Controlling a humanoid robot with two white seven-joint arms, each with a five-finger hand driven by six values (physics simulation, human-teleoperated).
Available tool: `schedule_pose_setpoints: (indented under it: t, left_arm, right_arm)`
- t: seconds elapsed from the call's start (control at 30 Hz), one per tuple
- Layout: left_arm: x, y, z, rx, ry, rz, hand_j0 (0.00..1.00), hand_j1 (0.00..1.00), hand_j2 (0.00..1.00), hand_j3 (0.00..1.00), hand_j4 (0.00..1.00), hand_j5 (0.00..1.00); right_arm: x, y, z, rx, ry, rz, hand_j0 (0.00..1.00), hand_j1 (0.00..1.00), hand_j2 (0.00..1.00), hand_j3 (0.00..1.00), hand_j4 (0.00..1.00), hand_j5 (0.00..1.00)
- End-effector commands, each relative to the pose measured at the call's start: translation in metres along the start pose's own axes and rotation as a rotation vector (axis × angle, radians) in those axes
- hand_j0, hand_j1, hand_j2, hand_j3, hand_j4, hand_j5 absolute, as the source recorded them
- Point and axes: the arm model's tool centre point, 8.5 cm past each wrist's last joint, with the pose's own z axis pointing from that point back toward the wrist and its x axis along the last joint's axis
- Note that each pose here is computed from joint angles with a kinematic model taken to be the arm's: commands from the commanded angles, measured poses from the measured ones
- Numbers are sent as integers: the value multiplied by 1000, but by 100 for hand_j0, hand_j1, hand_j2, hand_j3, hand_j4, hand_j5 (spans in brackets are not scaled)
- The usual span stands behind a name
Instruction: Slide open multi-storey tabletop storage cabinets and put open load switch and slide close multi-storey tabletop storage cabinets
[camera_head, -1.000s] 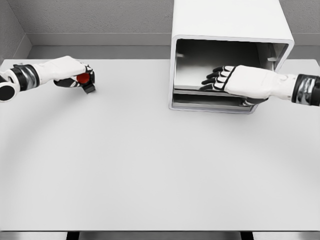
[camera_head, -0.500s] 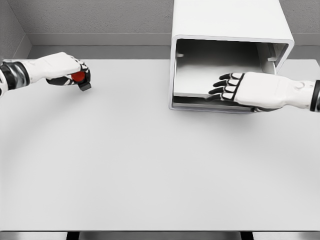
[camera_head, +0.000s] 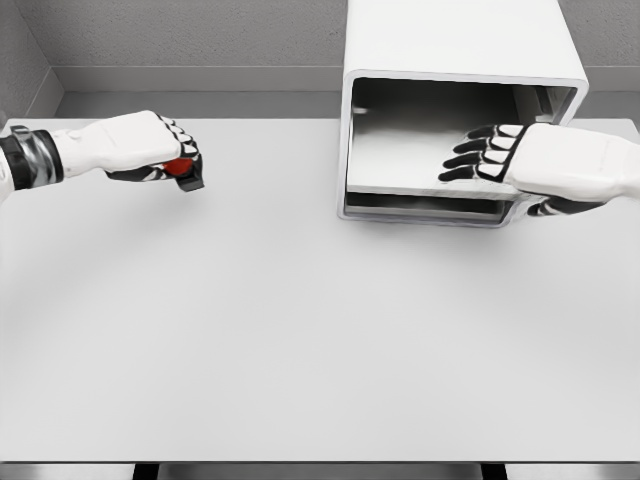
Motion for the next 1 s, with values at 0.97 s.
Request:
schedule_pose_setpoints:
  t: [0.97]
  left_arm:
    - [71, 48, -12, 112, -209, -114, 53, 53, 53, 53, 53, 53]
  right_arm:
    - [11, 25, 22, 4, -3, -164, 70, 70, 70, 70, 70, 70]
